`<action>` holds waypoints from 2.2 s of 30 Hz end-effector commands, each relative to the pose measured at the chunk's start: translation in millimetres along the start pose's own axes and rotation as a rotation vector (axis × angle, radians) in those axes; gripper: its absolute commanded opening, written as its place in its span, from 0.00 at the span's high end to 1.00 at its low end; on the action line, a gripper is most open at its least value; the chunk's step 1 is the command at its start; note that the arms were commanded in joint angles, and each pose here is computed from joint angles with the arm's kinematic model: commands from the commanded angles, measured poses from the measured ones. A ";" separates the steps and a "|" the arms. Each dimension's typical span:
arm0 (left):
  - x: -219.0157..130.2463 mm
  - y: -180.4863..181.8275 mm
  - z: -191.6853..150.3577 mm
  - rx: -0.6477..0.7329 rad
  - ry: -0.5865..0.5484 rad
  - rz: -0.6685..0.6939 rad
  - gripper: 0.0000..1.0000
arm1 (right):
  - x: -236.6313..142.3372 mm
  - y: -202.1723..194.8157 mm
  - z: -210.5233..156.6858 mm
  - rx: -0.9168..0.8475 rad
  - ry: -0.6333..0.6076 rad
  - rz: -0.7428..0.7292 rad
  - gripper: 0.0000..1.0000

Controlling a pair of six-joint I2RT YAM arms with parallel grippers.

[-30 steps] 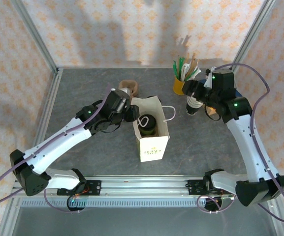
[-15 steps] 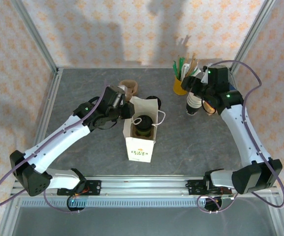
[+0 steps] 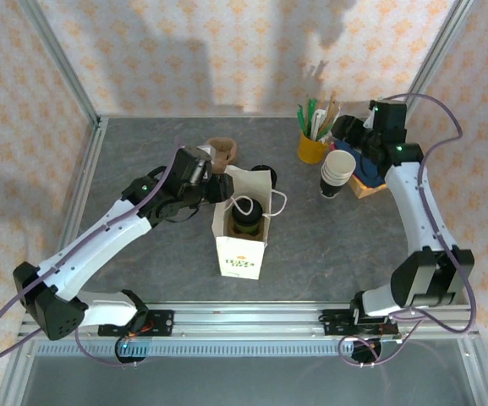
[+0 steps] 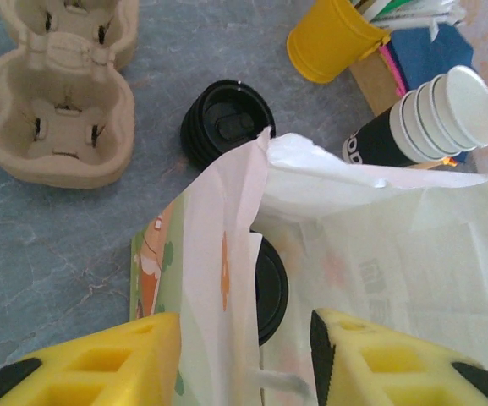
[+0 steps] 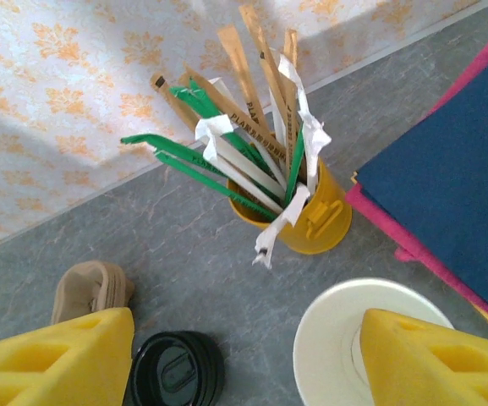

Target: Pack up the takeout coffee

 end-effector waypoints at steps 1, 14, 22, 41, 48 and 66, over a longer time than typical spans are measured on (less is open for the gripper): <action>-29.4 -1.9 31.9 -0.017 -0.139 -0.006 0.50 | 2.8 10.9 26.8 -0.052 -0.076 0.028 0.31; -65.8 16.1 50.9 -0.028 -0.294 0.043 0.47 | 61.0 -13.1 47.5 -0.051 -0.060 -0.071 0.45; -67.5 18.7 48.4 -0.031 -0.296 0.047 0.47 | 86.4 -22.0 41.9 -0.053 -0.005 -0.086 0.53; -62.8 23.8 39.9 -0.042 -0.282 0.050 0.46 | 110.2 -31.9 28.9 -0.037 0.048 -0.081 0.69; -60.9 25.4 36.7 -0.041 -0.274 0.052 0.46 | 114.2 -32.4 26.1 -0.042 0.061 -0.074 0.78; -60.8 27.8 33.0 -0.049 -0.274 0.050 0.45 | 88.6 -14.7 41.9 -0.062 0.035 -0.048 0.93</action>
Point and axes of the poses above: each hand's point on the last joint's axis, 136 mm out from that joint toward the fingers, its own x axis out along the fingers, its own y axis along the line the jaws close on, z = x × y, the point moved 1 cm from there along -x, back along the fingers, and after that the axes turned 4 degrees about x, right-handed, at the moved point
